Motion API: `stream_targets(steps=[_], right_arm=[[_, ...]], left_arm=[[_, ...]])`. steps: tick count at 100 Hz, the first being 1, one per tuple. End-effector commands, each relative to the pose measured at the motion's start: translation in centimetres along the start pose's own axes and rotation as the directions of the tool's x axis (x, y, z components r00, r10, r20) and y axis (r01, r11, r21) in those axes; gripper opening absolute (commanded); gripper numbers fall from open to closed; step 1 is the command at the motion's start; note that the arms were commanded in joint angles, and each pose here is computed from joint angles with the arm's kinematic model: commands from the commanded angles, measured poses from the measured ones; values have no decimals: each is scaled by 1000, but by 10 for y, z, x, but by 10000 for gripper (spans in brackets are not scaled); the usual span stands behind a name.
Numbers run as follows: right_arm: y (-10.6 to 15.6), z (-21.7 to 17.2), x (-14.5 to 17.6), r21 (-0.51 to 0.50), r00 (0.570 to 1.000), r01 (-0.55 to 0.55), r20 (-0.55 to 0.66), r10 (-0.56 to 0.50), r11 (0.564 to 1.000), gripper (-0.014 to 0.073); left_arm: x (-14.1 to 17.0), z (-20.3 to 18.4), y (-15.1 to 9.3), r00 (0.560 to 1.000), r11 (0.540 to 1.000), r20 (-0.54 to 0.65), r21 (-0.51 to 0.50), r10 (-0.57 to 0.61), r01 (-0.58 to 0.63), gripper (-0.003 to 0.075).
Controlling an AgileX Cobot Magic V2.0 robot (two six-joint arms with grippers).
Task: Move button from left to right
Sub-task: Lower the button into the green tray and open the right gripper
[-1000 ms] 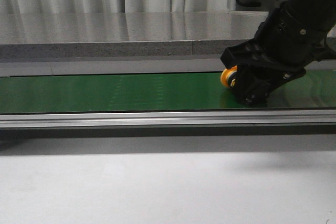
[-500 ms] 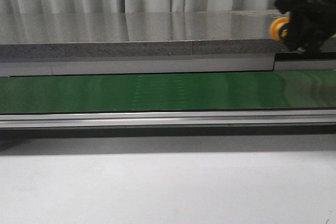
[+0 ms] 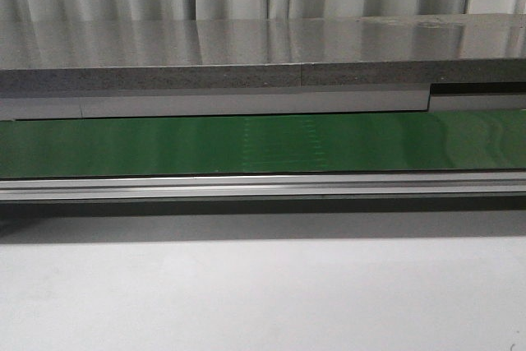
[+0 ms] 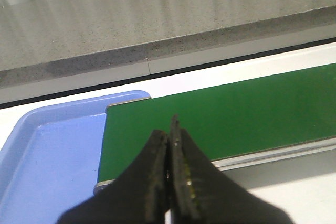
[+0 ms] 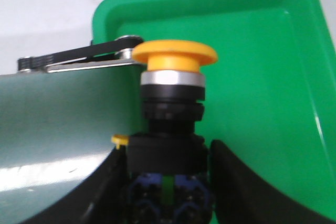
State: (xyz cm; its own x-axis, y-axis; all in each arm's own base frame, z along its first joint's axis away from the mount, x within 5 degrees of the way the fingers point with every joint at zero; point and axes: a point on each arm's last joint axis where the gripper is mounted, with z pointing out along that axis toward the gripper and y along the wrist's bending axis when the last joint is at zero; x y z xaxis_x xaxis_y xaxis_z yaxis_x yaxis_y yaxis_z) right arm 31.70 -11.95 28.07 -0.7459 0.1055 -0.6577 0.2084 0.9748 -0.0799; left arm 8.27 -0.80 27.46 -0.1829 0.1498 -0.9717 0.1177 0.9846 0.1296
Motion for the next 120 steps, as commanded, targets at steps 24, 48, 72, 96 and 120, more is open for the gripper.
stream_targets(steps=[24, 48, 72, 96, 120], right_arm=[[-22, 33, -3, 55, 998, 49, 25, -51, 997, 194], [-22, 69, 13, 28, 996, 56, -74, -54, 998, 194], [-22, 79, 18, 23, 993, 61, -100, -58, 998, 196], [-22, 81, 20, 21, 993, 60, -107, -58, 998, 340], [-22, 81, 19, 22, 993, 61, -104, -58, 998, 491]], left_arm=[[-16, -2, 2, 995, 1000, 103, -15, -15, 17, -19], [-16, -2, 2, 995, 1000, 103, -15, -15, 17, -19], [-16, -2, 2, 995, 1000, 103, -15, -15, 17, -19], [-16, -2, 2, 995, 1000, 103, -15, -15, 17, -19], [-16, -2, 2, 995, 1000, 103, -15, -15, 17, -19]])
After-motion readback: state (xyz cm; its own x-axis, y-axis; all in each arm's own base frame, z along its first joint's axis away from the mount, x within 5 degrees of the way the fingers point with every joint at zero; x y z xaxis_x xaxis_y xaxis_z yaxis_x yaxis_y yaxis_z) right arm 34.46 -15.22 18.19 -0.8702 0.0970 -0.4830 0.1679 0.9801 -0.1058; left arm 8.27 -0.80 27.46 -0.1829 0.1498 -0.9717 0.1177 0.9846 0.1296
